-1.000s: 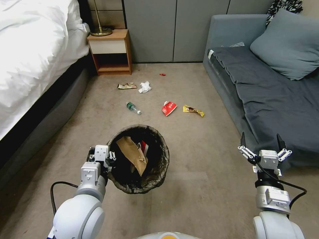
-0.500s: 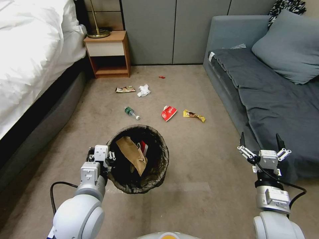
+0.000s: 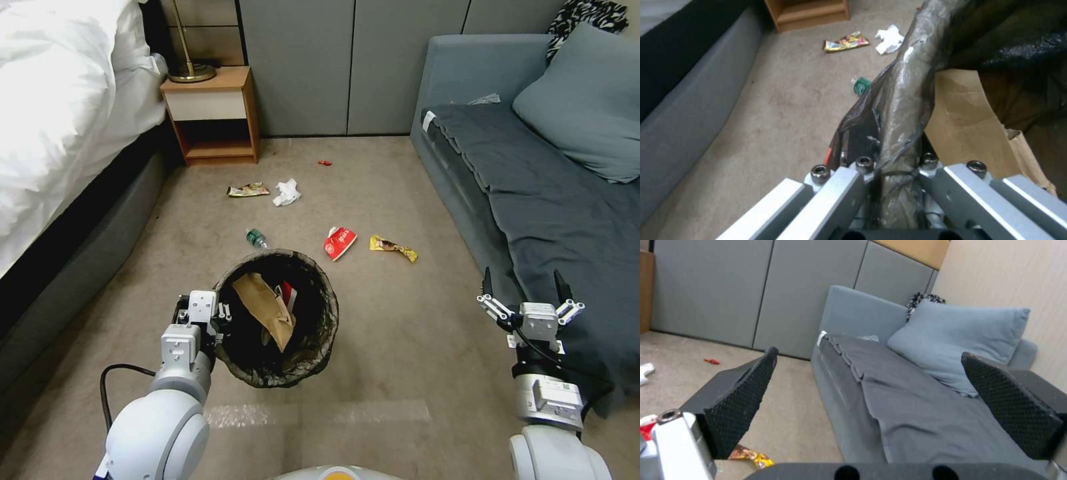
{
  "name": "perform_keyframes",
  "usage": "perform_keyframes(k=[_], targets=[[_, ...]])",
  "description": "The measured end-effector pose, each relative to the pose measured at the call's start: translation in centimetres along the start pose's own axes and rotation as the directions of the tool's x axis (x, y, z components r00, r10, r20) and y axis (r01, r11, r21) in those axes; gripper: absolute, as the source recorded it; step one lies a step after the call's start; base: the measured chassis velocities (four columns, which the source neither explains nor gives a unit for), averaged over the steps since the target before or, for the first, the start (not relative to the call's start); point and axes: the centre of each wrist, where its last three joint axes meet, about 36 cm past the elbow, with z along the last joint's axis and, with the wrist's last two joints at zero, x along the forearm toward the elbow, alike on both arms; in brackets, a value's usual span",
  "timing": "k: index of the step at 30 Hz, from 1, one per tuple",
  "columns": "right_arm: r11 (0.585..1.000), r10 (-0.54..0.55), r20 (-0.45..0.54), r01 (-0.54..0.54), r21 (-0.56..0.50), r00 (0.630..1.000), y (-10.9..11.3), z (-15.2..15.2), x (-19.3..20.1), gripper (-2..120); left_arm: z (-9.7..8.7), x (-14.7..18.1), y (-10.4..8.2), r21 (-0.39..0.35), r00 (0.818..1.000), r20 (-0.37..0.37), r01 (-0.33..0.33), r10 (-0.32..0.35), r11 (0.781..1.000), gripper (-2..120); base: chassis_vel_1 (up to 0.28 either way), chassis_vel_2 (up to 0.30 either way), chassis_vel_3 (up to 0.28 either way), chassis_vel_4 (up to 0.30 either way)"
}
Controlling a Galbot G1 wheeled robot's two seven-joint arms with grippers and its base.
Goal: Pick up the trash bin, then pick up the garbage from the floor and place it into the trash bin.
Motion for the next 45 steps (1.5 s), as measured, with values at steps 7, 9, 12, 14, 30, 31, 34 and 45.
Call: perform_keyframes(k=[7, 9, 12, 14, 30, 31, 34, 45], targets=[[1.000, -0.004, 0.002, 0.004, 0.004, 1.000, -0.12, 0.08, -0.14, 100, -0.02, -0.24, 0.06, 0.001, 1.000, 0.002, 0.002, -0.002, 1.000, 0, -0.143, 0.157, 0.141, -0.158], [1.000, -0.006, 0.000, 0.006, 0.005, 1.000, -0.11, 0.15, -0.15, 100, 0.00, -0.25, 0.07, 0.001, 1.000, 0.001, 0.001, -0.001, 1.000, 0, -0.173, 0.163, 0.181, -0.167], [1.000, -0.008, -0.002, 0.008, 0.006, 1.000, -0.11, 0.23, -0.15, 100, 0.03, -0.24, 0.07, 0.001, 1.000, 0.000, 0.001, -0.001, 1.000, 0, -0.177, 0.154, 0.181, -0.144], [1.000, -0.007, -0.001, 0.007, 0.006, 1.000, -0.12, 0.23, -0.16, 100, 0.04, -0.23, 0.08, 0.000, 1.000, -0.001, 0.001, -0.001, 1.000, 0, -0.161, 0.149, 0.164, -0.178], [1.000, -0.026, 0.002, 0.026, 0.002, 1.000, 0.25, 0.24, -0.03, 100, -0.02, 0.03, 0.14, -0.007, 1.000, 0.000, -0.003, 0.003, 1.000, 0, -0.166, 0.175, 0.170, -0.179], [1.000, -0.026, 0.002, 0.026, 0.002, 1.000, 0.25, 0.24, -0.03, 100, -0.02, 0.03, 0.14, -0.007, 1.000, 0.000, -0.003, 0.003, 1.000, 0, -0.167, 0.201, 0.189, -0.185], [1.000, -0.028, 0.001, 0.028, 0.002, 1.000, 0.29, 0.28, 0.06, 100, 0.00, 0.08, 0.14, -0.008, 1.000, 0.000, -0.002, 0.002, 1.000, 0, -0.188, 0.189, 0.176, -0.176], [1.000, -0.029, 0.002, 0.029, 0.005, 1.000, 0.31, 0.53, 0.07, 100, -0.01, 0.11, 0.12, -0.008, 1.000, 0.001, 0.000, 0.000, 1.000, 0, -0.169, 0.167, 0.162, -0.171]])
